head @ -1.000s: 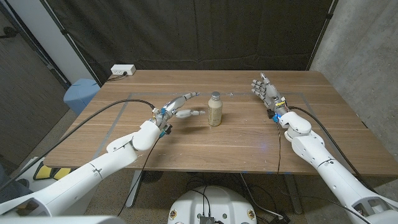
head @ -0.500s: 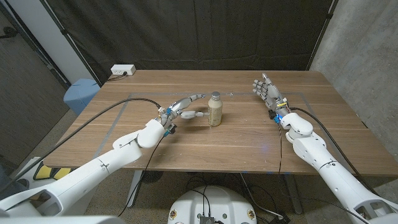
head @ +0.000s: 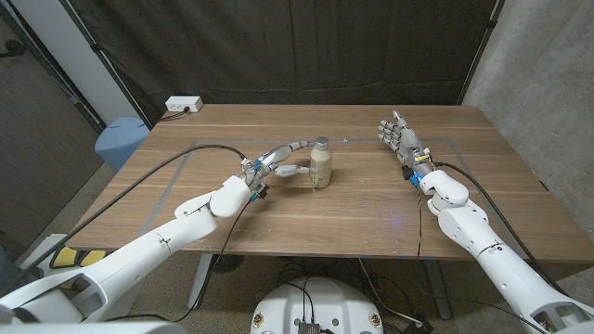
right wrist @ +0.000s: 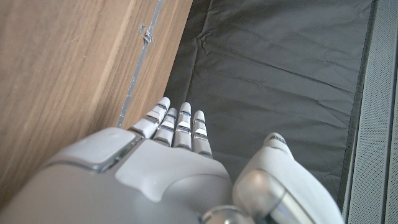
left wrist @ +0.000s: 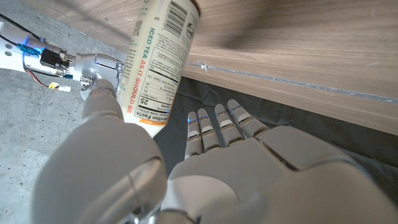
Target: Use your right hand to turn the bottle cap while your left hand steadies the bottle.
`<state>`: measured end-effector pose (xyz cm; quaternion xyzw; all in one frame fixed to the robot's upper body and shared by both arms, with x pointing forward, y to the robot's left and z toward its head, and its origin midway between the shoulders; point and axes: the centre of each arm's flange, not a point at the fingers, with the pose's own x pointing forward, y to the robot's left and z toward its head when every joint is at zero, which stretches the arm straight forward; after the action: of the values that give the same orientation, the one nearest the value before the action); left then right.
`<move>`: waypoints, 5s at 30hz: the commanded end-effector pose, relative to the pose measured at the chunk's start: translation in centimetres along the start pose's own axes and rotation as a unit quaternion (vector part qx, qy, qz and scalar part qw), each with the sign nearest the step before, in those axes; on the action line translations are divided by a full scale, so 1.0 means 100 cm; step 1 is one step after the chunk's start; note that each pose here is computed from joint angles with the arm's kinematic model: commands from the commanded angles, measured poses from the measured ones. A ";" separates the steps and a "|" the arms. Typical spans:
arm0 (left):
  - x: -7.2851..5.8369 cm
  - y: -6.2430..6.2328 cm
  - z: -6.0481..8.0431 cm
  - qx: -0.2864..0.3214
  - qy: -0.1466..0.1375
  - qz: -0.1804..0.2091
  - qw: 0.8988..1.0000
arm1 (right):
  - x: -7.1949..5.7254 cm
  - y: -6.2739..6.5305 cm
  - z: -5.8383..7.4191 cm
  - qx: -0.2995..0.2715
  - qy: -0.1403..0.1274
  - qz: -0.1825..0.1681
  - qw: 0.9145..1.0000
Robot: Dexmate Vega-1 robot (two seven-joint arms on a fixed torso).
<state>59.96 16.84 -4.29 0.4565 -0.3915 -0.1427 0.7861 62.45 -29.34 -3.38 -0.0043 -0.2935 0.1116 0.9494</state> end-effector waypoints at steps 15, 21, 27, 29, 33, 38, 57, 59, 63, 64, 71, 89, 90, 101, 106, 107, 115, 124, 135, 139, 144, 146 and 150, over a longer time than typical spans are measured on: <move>0.019 -0.010 0.005 -0.010 -0.016 -0.007 1.000 | -0.003 -0.006 -0.004 0.006 0.001 -0.004 1.000; 0.019 -0.010 0.004 -0.012 -0.008 -0.004 1.000 | 0.000 -0.006 -0.005 0.007 0.002 -0.003 1.000; 0.022 -0.011 0.004 -0.014 -0.008 -0.006 1.000 | 0.002 -0.006 -0.006 0.010 0.001 -0.003 1.000; 0.023 -0.011 0.004 -0.014 -0.009 -0.009 1.000 | 0.002 -0.007 -0.007 0.011 0.002 -0.004 1.000; 0.025 -0.012 0.003 -0.022 -0.011 -0.012 1.000 | 0.002 -0.007 -0.008 0.011 0.003 -0.005 1.000; 0.027 -0.013 0.001 -0.038 -0.015 -0.014 0.999 | 0.001 -0.007 -0.009 0.012 0.005 -0.007 1.000; 0.024 -0.008 -0.006 -0.089 -0.023 0.002 0.996 | 0.002 -0.004 -0.009 0.011 0.005 -0.007 1.000; 0.023 -0.007 -0.007 -0.093 -0.022 0.005 0.995 | 0.001 -0.004 -0.008 0.011 0.004 -0.008 1.000; 0.023 -0.005 -0.008 -0.103 -0.023 0.011 0.994 | 0.001 -0.003 -0.008 0.012 0.002 -0.009 1.000; 0.023 -0.005 -0.008 -0.105 -0.023 0.012 0.994 | 0.001 -0.003 -0.008 0.012 0.002 -0.009 1.000; 0.020 -0.002 -0.008 -0.112 -0.025 0.018 0.993 | -0.001 -0.001 -0.009 0.012 0.000 -0.009 1.000; 0.009 0.017 -0.009 -0.106 0.015 0.049 0.993 | -0.019 0.015 0.039 -0.102 -0.053 0.001 0.993; 0.008 0.018 -0.009 -0.108 0.016 0.050 0.993 | -0.020 0.017 0.042 -0.110 -0.059 0.004 0.992; 0.010 0.028 -0.002 -0.102 0.017 0.045 0.994 | -0.037 0.039 0.089 -0.211 -0.140 0.013 0.967; 0.012 0.029 0.001 -0.105 0.015 0.037 0.994 | -0.043 0.046 0.108 -0.265 -0.178 0.008 0.948; 0.012 0.029 0.001 -0.105 0.015 0.036 0.994 | -0.044 0.048 0.112 -0.280 -0.184 0.007 0.942; 0.013 0.030 0.007 -0.104 0.008 0.027 0.994 | -0.046 0.058 0.132 -0.351 -0.201 0.011 0.914; 0.020 0.031 0.008 -0.108 0.004 0.014 0.994 | -0.051 0.070 0.150 -0.414 -0.209 0.022 0.885; 0.024 0.035 0.016 -0.099 -0.008 0.003 0.995 | -0.048 0.091 0.171 -0.488 -0.199 0.059 0.848; 0.023 0.037 0.017 -0.097 -0.009 0.005 0.995 | -0.041 0.097 0.173 -0.508 -0.187 0.071 0.838; 0.019 0.038 0.018 -0.096 -0.007 0.009 0.995 | -0.031 0.106 0.176 -0.547 -0.166 0.092 0.815; 0.018 0.038 0.018 -0.097 -0.006 0.009 0.995 | -0.028 0.109 0.176 -0.558 -0.158 0.104 0.808; 0.018 0.037 0.018 -0.101 -0.002 0.008 0.995 | -0.023 0.115 0.176 -0.572 -0.155 0.117 0.797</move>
<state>59.61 16.57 0.16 0.3719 -0.3847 -0.1778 0.8259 47.91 -21.43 8.01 -0.4901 -0.4757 0.0192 0.7302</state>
